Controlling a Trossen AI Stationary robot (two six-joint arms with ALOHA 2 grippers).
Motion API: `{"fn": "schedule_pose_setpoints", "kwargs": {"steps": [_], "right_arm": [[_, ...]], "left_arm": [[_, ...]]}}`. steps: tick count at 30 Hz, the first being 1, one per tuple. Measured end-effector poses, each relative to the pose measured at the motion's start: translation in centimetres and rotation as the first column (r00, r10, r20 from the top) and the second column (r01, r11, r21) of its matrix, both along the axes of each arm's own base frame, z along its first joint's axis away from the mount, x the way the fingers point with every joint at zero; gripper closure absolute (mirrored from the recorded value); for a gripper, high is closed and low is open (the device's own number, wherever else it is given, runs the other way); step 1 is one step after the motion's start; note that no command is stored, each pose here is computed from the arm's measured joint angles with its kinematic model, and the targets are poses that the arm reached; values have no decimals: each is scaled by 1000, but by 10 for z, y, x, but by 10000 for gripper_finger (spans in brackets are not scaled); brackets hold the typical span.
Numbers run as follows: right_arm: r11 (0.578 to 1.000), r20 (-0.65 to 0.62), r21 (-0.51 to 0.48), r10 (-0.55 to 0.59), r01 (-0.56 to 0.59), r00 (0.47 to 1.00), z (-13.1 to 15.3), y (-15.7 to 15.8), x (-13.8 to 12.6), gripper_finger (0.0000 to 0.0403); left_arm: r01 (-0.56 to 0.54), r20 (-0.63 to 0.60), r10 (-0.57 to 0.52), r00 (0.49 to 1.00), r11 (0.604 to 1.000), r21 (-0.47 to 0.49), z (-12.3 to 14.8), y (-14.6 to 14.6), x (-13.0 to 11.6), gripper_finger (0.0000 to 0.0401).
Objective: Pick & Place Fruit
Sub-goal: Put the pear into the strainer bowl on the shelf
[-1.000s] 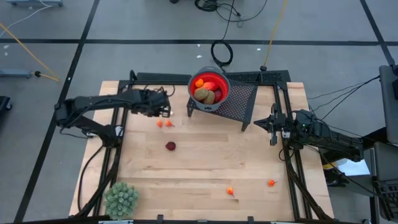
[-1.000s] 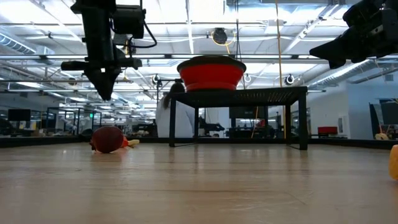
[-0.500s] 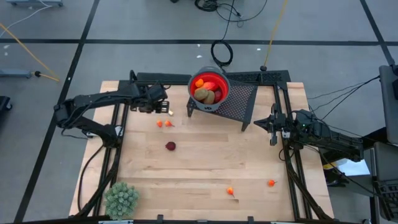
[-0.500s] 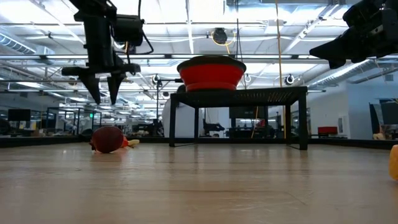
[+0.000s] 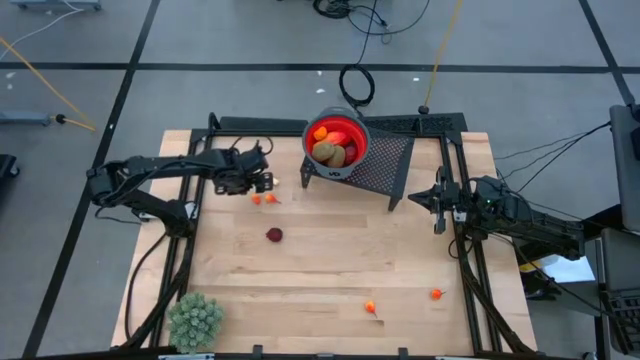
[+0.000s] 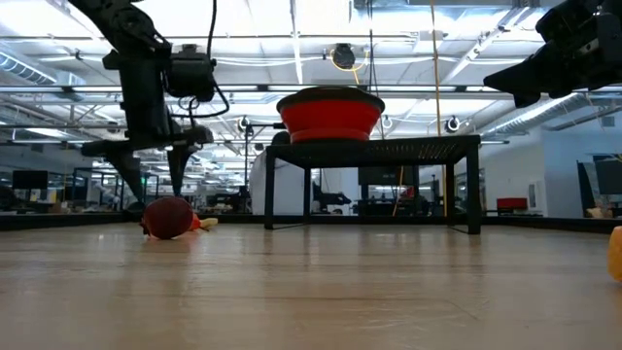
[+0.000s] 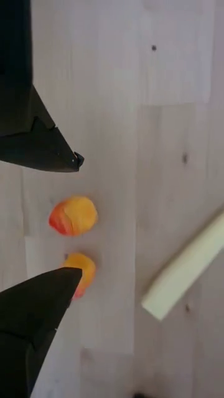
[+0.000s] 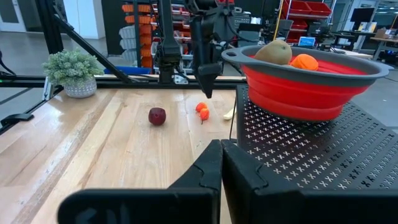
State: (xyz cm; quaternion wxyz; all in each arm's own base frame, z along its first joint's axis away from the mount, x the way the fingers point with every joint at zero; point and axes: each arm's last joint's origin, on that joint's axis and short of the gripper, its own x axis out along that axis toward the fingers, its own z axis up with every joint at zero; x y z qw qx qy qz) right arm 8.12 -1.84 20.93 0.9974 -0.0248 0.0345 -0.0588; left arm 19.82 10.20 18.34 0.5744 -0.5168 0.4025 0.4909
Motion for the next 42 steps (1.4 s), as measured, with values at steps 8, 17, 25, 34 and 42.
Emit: {"fn": "schedule_pose_setpoints", "kwargs": {"steps": [8,17,25,34,42], "right_arm": [[1000,0,0,-4,4,1000,0,0,0,403],[1000,0,0,-4,4,1000,0,0,0,403],[999,13,41,-7,7,1000,1,0,0,403],[995,20,101,-12,9,1000,1,0,0,403],[997,17,75,-10,8,1000,1,0,0,403]], "left_arm": [[-28,-1,28,1000,999,-23,-14,-4,-5,139],[-15,-19,14,1000,1000,-18,-23,-10,-1,139],[-4,-62,2,998,999,-38,-41,-11,9,139],[-7,-82,5,997,1000,-29,-44,-10,10,139],[-11,-95,10,995,1000,-8,-44,-9,9,161]]}}
